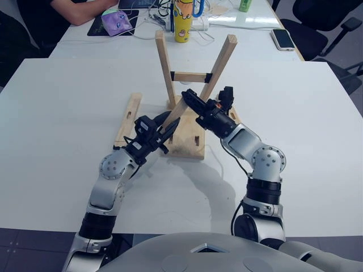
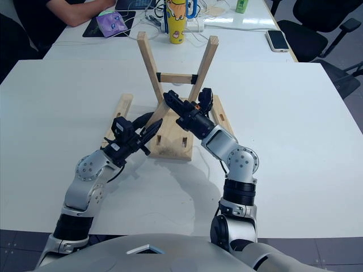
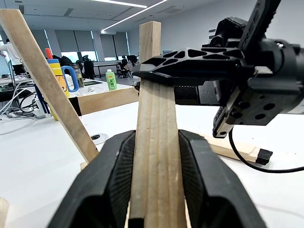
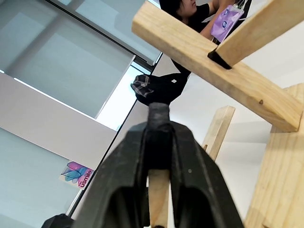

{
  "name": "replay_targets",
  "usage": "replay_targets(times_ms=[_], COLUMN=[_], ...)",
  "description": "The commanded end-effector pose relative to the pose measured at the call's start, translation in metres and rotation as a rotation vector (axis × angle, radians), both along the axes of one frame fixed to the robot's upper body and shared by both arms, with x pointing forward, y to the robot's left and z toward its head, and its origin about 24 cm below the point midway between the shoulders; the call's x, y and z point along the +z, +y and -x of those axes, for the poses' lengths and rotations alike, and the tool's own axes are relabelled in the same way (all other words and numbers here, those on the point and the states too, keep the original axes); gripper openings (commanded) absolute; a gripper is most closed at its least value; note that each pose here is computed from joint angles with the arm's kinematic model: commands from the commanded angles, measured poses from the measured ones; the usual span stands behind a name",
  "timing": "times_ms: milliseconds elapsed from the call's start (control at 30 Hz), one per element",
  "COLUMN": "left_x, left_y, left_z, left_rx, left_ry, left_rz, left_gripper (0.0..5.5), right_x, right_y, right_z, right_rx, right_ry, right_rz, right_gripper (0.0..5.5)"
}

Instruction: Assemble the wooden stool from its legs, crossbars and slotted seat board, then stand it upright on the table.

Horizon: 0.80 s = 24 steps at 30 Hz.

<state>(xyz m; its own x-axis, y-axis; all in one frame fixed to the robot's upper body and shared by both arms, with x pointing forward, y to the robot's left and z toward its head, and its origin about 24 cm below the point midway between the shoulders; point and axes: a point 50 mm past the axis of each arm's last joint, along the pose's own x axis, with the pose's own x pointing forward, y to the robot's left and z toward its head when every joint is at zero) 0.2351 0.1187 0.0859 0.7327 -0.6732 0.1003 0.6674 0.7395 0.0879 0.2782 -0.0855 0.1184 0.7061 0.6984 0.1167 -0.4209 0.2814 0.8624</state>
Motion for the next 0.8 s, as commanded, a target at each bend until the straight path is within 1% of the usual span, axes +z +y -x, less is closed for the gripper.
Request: replay_targets(times_ms=[33,200,300,367,433,533,633,700,800], left_x=[-0.009,-0.004,-0.002,0.0,0.0,-0.002,-0.003,-0.004,-0.004], left_y=[0.002,0.002,0.008,0.012,0.013,0.014,0.014,0.013,0.01], left_z=[0.0,0.002,0.003,0.003,0.002,0.004,0.005,0.004,0.003], left_rx=[0.021,-0.002,0.003,0.007,0.003,0.021,0.043,0.05,0.05], left_ry=[0.029,0.034,0.038,0.035,0.039,0.045,0.049,0.047,0.046], left_rz=[-0.016,0.072,0.106,0.128,0.141,0.148,0.159,0.161,0.157], left_gripper=[1.75,2.49,2.97,2.99,2.99,2.99,2.99,2.99,2.99], right_x=[0.003,-0.005,-0.013,-0.016,-0.007,0.013,0.017,0.014,0.007], right_y=[0.0,-0.007,-0.019,-0.035,-0.057,-0.081,-0.104,-0.114,-0.12], right_z=[-0.002,-0.006,-0.005,0.0,0.006,0.011,0.008,0.003,-0.007], right_rx=[-0.008,-0.079,-0.143,-0.216,-0.341,-0.517,-0.661,-0.705,-0.718], right_ry=[-0.01,-0.035,-0.091,-0.151,-0.222,-0.312,-0.327,-0.34,-0.35], right_rz=[0.017,0.162,0.314,0.437,0.533,0.613,0.662,0.686,0.724], right_gripper=[0.44,0.44,0.44,0.44,0.44,0.44,0.44,0.44,0.44])
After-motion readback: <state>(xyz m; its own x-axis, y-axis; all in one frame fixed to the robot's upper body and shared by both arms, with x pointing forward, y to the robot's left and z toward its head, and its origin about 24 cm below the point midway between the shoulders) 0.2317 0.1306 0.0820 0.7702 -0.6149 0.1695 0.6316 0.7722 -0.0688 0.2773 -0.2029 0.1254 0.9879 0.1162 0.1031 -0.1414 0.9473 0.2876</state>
